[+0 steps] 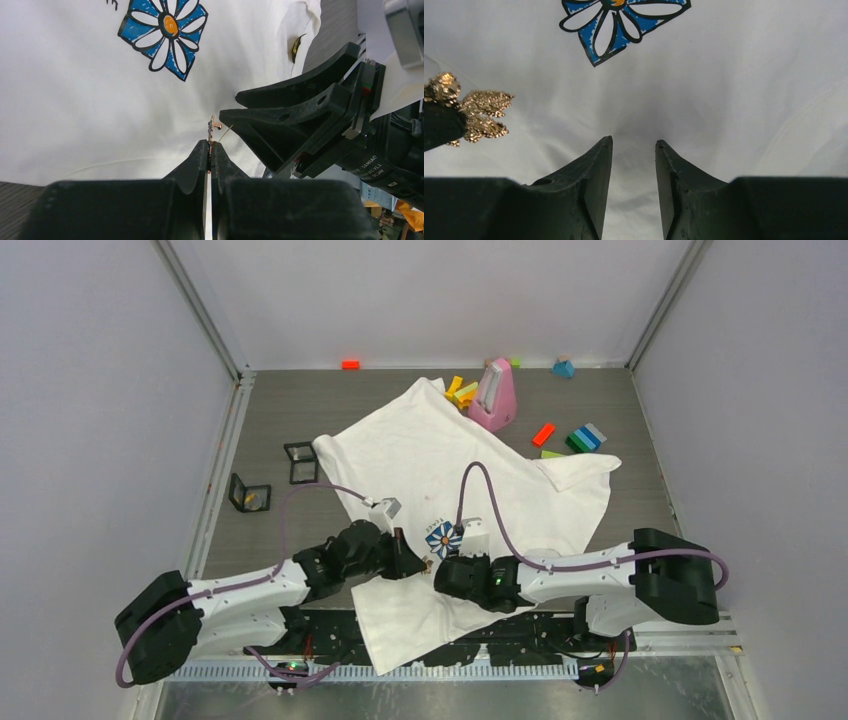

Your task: Pin the brooch onto the clothing

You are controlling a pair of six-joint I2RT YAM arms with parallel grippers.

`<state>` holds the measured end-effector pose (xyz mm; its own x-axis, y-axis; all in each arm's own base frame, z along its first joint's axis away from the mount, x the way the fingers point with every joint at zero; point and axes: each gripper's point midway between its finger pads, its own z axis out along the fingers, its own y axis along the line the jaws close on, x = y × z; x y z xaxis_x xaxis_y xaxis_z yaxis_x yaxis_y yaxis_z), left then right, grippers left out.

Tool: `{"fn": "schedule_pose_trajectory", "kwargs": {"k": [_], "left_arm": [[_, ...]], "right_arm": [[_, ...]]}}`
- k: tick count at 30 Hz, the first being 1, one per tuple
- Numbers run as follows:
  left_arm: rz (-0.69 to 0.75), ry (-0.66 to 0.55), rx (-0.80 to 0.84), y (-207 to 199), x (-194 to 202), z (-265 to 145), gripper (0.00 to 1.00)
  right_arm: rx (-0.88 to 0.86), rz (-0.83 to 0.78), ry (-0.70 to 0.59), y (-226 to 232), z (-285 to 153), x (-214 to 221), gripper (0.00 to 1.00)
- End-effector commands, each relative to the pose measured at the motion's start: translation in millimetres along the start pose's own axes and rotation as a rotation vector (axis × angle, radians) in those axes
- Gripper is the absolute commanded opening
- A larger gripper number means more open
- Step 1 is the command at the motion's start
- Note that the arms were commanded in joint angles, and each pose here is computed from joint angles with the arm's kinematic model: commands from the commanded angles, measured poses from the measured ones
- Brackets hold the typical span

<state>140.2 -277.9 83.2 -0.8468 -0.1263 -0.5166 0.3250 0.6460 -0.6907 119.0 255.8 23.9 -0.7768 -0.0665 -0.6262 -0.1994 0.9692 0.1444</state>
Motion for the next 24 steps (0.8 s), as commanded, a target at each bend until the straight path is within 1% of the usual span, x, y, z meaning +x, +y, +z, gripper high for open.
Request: {"fn": "schedule_pose_trajectory", "kwargs": {"k": [1, 9, 11, 13, 14, 16, 21, 24], "left_arm": [[0.023, -0.088, 0.025, -15.7, -17.8, 5.5, 0.00], [0.042, -0.105, 0.006, -16.4, -15.3, 14.7, 0.00], [0.049, -0.104, 0.002, -17.0, -14.2, 17.2, 0.00], [0.055, -0.111, -0.007, -17.3, -14.5, 18.9, 0.00], [0.058, -0.115, -0.012, -17.1, -14.7, 19.5, 0.00], [0.063, -0.126, -0.023, -16.5, -15.2, 20.4, 0.00], [0.085, -0.132, -0.065, -13.4, -11.3, 24.6, 0.00], [0.116, -0.106, -0.098, -13.9, -1.4, 31.2, 0.00]], "right_arm": [[0.057, 0.067, -0.112, 2.6, 1.4, -24.8, 0.40], [0.110, 0.082, -0.073, -14.1, 13.8, -2.9, 0.28], [0.114, 0.082, -0.064, -15.1, 16.1, 0.6, 0.24], [0.114, 0.083, -0.056, -14.8, 17.4, 3.1, 0.16], [0.114, 0.084, -0.055, -14.8, 17.9, 3.7, 0.08], [0.111, 0.090, -0.056, -14.0, 17.1, 2.8, 0.02], [0.051, 0.140, -0.080, -8.2, 11.0, -4.1, 0.01], [-0.021, 0.193, -0.109, -3.5, 5.0, -10.5, 0.00]]}}
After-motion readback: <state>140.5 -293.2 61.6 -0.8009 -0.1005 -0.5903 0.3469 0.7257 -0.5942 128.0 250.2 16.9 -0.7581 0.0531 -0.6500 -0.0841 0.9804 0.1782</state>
